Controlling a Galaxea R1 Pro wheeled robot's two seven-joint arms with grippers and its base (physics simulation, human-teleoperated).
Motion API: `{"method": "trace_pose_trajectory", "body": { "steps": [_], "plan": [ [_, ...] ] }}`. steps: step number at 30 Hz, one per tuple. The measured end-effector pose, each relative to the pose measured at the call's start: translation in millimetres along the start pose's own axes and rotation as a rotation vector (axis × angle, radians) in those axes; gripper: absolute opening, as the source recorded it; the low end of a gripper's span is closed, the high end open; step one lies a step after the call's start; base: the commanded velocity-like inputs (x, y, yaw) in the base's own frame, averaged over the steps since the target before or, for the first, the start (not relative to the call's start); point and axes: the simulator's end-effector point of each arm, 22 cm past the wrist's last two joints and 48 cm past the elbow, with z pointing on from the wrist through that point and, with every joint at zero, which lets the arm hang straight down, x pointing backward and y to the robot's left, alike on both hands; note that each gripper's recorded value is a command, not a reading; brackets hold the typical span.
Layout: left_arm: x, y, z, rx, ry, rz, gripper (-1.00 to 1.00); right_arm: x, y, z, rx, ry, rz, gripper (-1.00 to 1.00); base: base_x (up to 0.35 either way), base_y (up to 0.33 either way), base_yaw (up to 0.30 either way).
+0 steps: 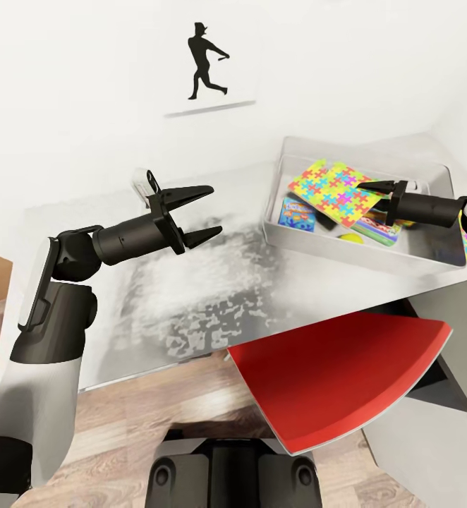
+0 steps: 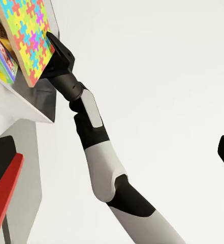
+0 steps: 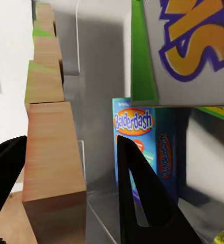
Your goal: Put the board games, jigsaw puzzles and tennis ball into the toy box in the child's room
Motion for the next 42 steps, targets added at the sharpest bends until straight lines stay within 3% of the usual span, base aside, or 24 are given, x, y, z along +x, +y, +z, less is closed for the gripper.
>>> {"method": "trace_pose_trajectory", "body": {
  "steps": [42],
  "plan": [
    [0.2,1.0,0.3,0.000,0.001,-0.002,1.00,-0.5,-0.6,0.2,0.000,-0.001,0.002,-1.00,0.000,0.000,0.000]
  ]
}}
